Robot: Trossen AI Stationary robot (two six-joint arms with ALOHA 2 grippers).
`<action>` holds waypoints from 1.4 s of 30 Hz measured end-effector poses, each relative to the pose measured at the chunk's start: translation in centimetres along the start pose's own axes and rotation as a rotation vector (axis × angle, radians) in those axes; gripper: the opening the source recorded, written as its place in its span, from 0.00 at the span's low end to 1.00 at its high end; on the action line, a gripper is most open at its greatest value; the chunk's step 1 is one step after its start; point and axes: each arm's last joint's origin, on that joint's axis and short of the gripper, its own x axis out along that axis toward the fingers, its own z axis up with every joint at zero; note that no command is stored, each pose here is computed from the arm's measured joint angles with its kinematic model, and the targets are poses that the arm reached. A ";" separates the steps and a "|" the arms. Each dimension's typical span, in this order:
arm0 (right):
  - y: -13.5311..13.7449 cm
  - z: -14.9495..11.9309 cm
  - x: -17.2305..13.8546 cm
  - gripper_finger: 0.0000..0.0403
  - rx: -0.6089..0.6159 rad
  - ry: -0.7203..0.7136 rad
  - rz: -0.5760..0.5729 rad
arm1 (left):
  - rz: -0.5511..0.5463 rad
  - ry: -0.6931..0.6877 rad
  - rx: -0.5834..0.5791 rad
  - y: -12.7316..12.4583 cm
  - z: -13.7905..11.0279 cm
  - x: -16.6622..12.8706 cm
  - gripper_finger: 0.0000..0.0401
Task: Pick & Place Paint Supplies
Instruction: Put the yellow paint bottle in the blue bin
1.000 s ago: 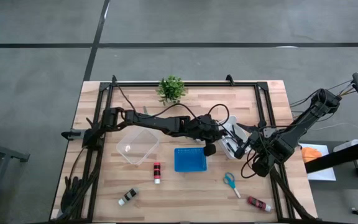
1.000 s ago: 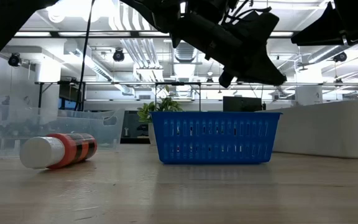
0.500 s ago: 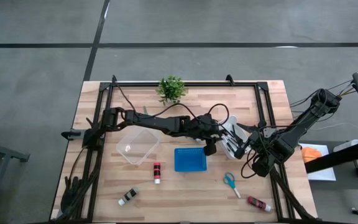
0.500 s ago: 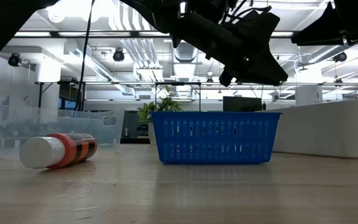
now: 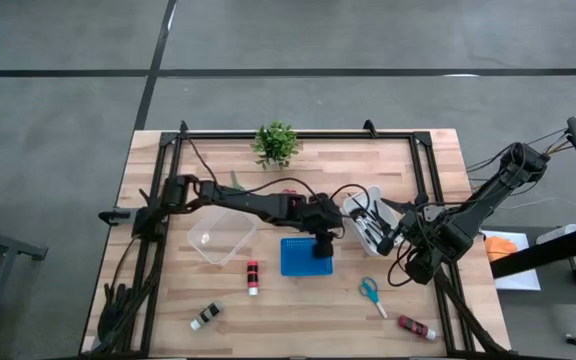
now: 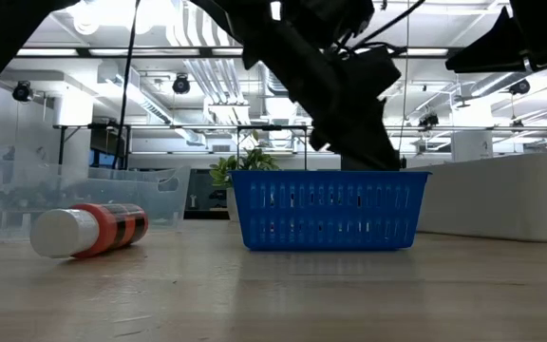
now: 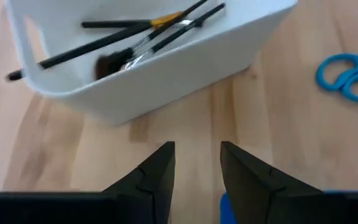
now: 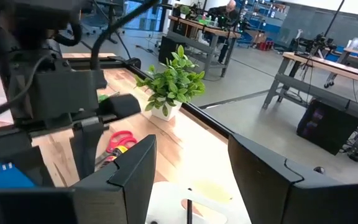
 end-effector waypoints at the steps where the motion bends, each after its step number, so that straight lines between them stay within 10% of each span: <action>1: 0.0 0.0 0.0 0.49 0.001 0.000 0.000 | 0.011 0.002 0.006 -0.1 0.0 -0.3 0.34; 30: 0.1 -0.1 0.0 0.49 0.006 -0.005 -0.002 | 0.039 0.128 0.578 0.4 -6.8 -11.8 0.34; 42: 0.1 0.1 0.0 0.49 0.012 -0.008 -0.003 | 0.087 0.034 0.638 0.5 -3.3 -13.1 0.39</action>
